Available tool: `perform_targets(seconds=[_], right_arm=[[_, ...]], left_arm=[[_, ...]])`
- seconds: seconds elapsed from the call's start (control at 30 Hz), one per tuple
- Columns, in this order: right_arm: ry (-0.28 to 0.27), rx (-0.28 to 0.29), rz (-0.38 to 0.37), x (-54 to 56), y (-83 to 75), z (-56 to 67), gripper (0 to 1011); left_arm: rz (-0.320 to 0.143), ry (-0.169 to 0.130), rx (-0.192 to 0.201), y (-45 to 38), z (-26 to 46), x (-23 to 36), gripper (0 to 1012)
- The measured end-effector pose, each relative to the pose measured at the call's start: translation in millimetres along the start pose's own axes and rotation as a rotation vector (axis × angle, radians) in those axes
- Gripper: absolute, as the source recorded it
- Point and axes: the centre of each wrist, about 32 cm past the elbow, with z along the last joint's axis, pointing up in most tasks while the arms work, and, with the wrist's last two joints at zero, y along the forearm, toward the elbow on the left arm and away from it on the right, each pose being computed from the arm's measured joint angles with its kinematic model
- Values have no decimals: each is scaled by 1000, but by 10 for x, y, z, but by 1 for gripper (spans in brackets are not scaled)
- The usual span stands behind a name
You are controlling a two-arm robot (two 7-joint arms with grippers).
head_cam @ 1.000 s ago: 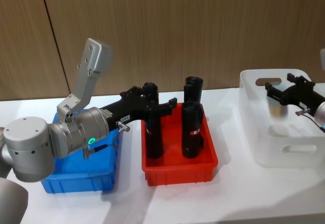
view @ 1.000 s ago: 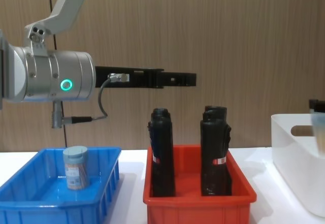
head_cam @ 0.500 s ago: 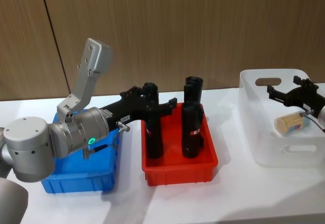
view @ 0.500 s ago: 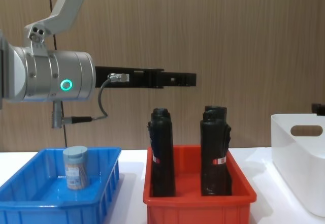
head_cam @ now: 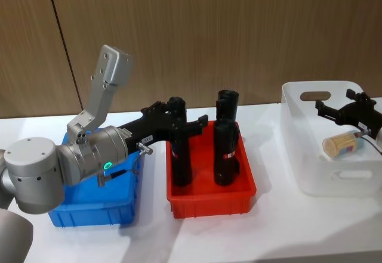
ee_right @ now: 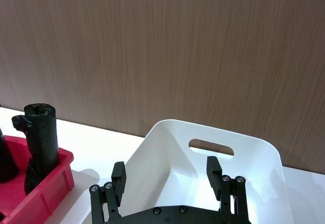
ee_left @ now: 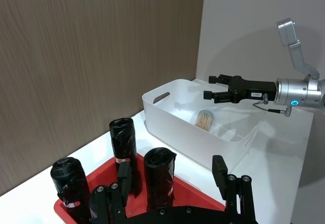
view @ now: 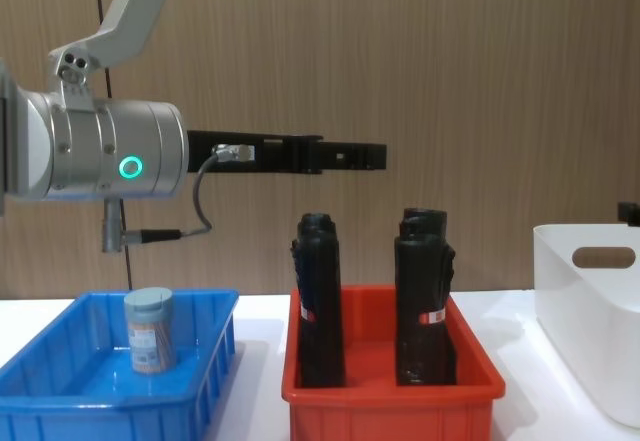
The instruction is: Pick the cotton swabs from the blue box and place them into the white box.
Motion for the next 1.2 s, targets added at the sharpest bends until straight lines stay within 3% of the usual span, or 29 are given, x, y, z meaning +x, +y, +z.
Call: perform_targets(seconds=[0.53, 0.67, 0.97, 1.0, 1.17, 1.2], right_arm=[[-4, 6, 3, -32, -24, -17, 1002], [-9, 9, 0, -87, -52, -36, 1002], [-21, 18, -3, -264, -139, -84, 1002], [-23, 19, -3, -298, -157, -91, 1002], [-28, 26, -4, -425, -228, -120, 1002], [-29, 27, -4, -443, -237, -122, 1002]], left_arm=[[17, -10, 0, 11, -38, -27, 1004], [46, -30, -1, 28, -86, -74, 1004], [148, -102, -13, 94, -269, -255, 1004], [148, -102, -13, 94, -269, -255, 1004], [207, -142, -25, 139, -382, -374, 1004], [207, -142, -25, 139, -382, -374, 1004]])
